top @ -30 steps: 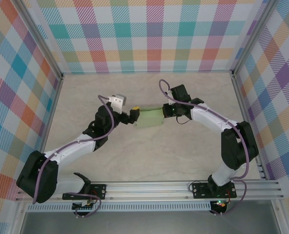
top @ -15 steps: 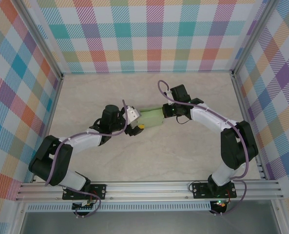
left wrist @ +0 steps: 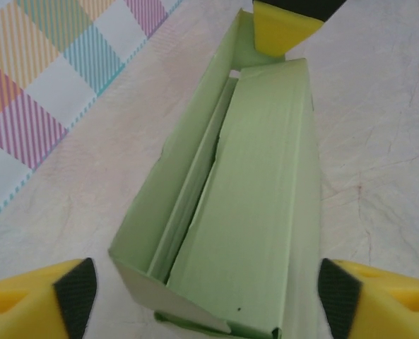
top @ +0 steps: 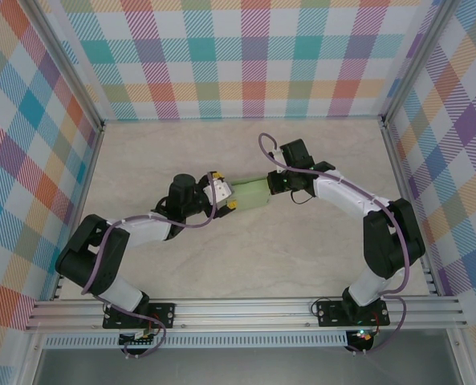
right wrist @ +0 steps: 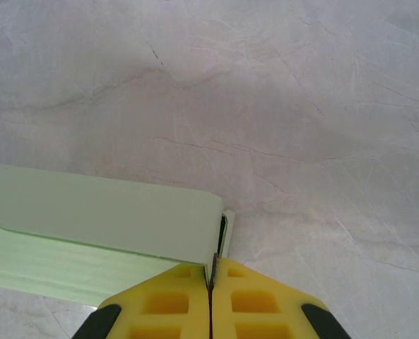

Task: Fold the paper box

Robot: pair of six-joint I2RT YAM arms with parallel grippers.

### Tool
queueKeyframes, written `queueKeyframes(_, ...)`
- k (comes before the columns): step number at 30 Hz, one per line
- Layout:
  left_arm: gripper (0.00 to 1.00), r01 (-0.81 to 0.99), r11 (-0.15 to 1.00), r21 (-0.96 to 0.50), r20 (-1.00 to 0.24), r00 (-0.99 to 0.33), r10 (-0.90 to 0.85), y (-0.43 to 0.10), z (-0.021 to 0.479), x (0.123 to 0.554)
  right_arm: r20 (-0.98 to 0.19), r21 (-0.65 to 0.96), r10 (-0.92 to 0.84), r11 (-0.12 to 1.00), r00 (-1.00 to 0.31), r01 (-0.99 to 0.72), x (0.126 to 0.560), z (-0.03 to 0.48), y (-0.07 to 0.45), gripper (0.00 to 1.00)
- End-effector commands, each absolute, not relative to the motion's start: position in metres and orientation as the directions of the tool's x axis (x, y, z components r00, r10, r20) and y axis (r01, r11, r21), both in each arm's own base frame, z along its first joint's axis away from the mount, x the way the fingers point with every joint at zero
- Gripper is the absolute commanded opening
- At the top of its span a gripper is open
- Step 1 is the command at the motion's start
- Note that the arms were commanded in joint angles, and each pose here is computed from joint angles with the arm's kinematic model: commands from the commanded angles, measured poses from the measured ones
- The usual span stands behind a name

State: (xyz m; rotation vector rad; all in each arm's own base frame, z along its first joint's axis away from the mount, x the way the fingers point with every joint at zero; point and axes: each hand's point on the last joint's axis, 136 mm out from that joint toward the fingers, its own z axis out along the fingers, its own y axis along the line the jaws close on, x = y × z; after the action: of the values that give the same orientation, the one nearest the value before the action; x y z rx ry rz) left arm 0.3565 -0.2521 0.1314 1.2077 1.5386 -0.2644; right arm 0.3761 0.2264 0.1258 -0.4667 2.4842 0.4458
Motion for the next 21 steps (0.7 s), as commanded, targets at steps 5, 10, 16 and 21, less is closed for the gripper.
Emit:
queueKeyframes(5, 0.68, 0.827, 0.335, 0.452, -0.812, 0.226, 0.538, -0.272, 0.135, 0.352, -0.558, 0.209, -0.264, 0.873, -0.787, -0.441, 0.373, 0.116, 0.230, 0.06)
queueKeyframes(10, 0.58, 0.837, 0.290, 0.463, -0.789, 0.241, 0.565, -0.274, 0.129, 0.349, -0.552, 0.207, -0.265, 0.875, -0.791, -0.438, 0.374, 0.113, 0.230, 0.06)
queueKeyframes(16, 0.49, 0.841, 0.289, 0.457, -0.781, 0.224, 0.583, -0.272, 0.120, 0.350, -0.546, 0.207, -0.261, 0.879, -0.796, -0.430, 0.375, 0.109, 0.230, 0.08)
queueKeyframes(21, 0.44, 0.853, 0.271, 0.445, -0.772, 0.212, 0.600, -0.275, 0.110, 0.345, -0.549, 0.222, -0.240, 0.882, -0.801, -0.416, 0.376, 0.110, 0.228, 0.16)
